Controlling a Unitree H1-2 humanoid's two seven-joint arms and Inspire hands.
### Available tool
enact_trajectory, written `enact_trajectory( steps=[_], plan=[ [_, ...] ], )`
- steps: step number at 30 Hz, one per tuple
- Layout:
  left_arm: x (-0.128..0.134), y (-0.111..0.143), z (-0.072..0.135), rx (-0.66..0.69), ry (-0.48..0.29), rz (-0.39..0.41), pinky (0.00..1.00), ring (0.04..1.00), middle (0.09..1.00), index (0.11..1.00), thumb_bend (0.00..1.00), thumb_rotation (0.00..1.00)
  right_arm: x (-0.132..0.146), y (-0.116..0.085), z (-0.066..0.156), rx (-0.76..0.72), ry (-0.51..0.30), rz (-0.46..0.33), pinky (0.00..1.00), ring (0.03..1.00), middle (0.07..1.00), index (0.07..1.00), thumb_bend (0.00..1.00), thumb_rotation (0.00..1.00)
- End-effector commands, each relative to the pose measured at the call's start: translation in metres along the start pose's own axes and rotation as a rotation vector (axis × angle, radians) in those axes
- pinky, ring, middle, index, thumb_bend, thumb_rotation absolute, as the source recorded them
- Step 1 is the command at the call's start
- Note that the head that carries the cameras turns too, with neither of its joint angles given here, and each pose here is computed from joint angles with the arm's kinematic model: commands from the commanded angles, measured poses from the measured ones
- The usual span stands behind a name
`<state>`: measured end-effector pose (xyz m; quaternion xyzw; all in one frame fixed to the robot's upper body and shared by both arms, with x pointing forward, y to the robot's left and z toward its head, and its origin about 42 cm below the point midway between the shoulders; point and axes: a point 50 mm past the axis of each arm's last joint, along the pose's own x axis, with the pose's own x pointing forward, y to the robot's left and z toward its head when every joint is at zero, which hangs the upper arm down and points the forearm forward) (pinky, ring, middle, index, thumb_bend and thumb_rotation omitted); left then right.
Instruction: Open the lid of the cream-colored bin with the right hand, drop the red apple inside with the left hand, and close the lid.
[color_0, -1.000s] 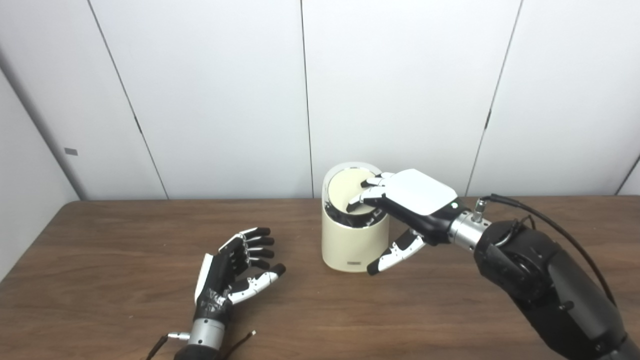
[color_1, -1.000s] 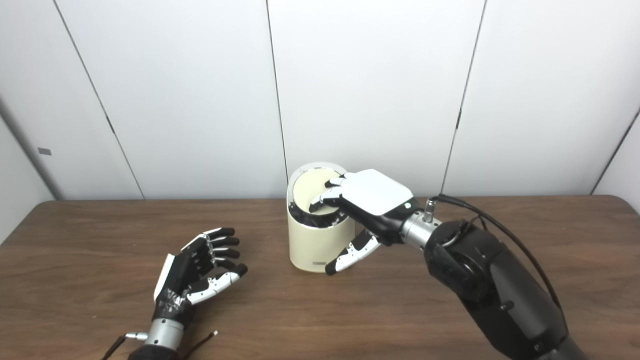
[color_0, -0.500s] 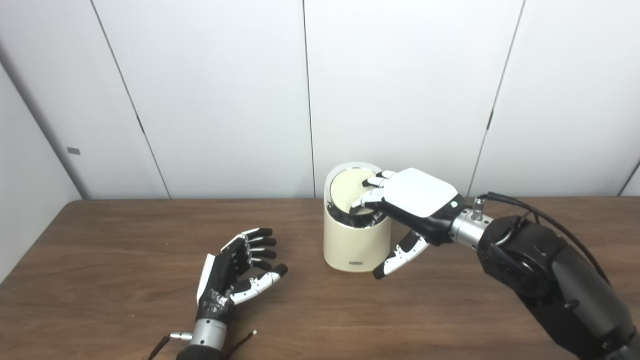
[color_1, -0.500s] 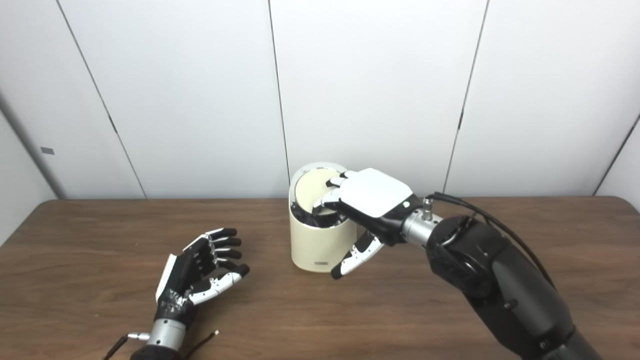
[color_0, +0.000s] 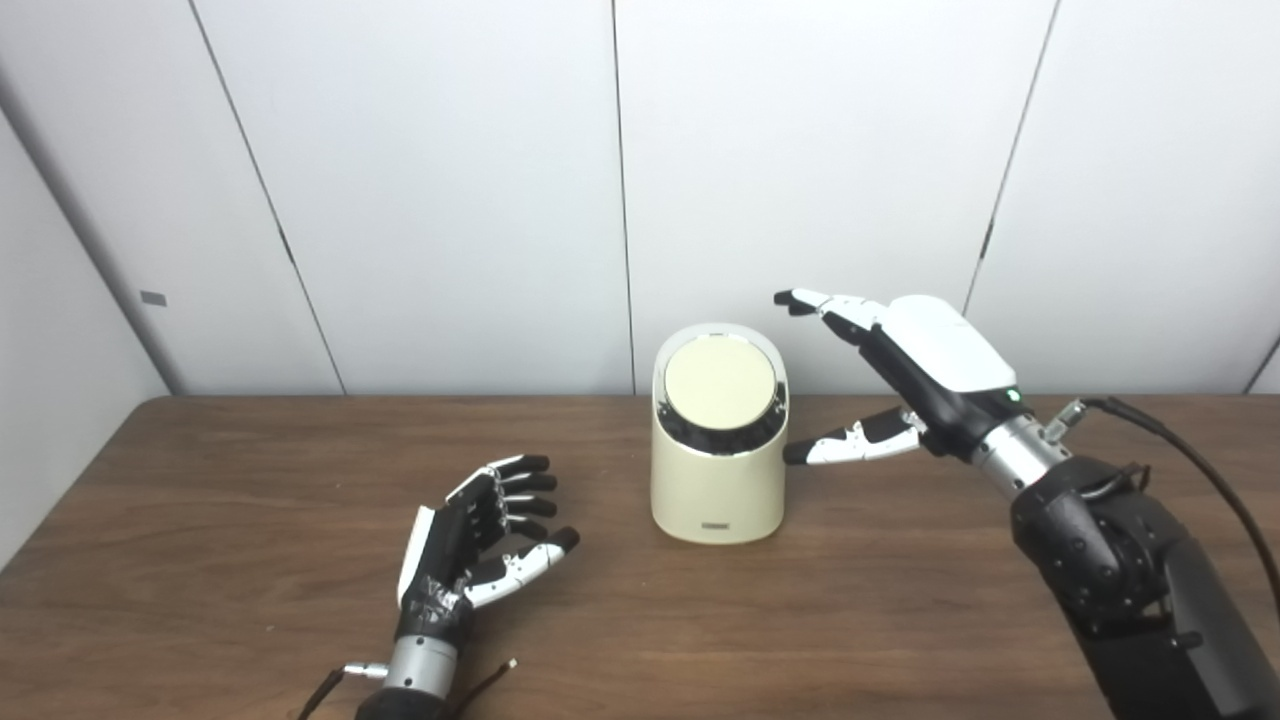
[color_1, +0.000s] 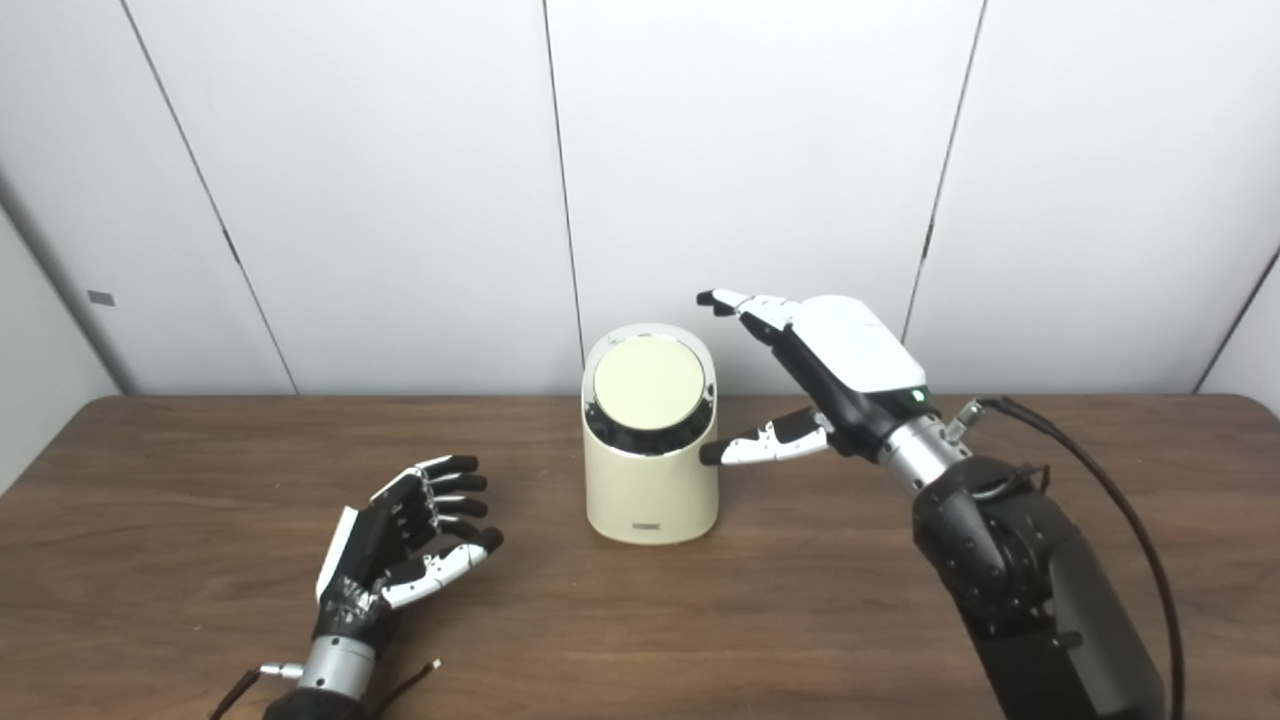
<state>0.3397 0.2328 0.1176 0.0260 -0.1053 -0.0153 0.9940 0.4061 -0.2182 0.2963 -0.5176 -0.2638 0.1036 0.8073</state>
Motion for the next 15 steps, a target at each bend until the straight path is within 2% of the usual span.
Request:
enact_trajectory(
  steps=[1, 2, 7, 10, 15],
  plan=[
    [-0.017, -0.004, -0.016, -0.023, 0.050, 0.002, 0.52, 0.612, 0.681, 0.726, 0.65, 0.00, -0.006, -0.008, -0.011, 0.101, 0.027, -0.083, 0.72, 0.862, 0.891, 0.912, 0.68, 0.37],
    [-0.017, -0.004, -0.015, -0.022, 0.051, 0.000, 0.52, 0.613, 0.682, 0.727, 0.65, 0.00, -0.012, -0.005, -0.018, 0.135, 0.055, -0.076, 0.72, 0.869, 0.902, 0.926, 0.68, 0.33],
    [-0.015, -0.003, -0.013, -0.027, 0.048, -0.001, 0.53, 0.613, 0.679, 0.721, 0.66, 0.00, -0.039, 0.014, -0.039, 0.234, 0.183, -0.050, 0.68, 0.855, 0.909, 0.930, 0.73, 0.33],
    [-0.015, -0.002, -0.013, -0.024, 0.044, 0.001, 0.53, 0.614, 0.680, 0.719, 0.66, 0.00, -0.050, 0.021, -0.046, 0.258, 0.199, -0.040, 0.68, 0.843, 0.896, 0.918, 0.75, 0.31],
    [-0.016, -0.002, -0.011, -0.018, 0.045, 0.005, 0.53, 0.613, 0.678, 0.717, 0.66, 0.00, -0.063, 0.029, -0.052, 0.315, 0.177, -0.042, 0.70, 0.833, 0.882, 0.908, 0.77, 0.27]
  ],
)
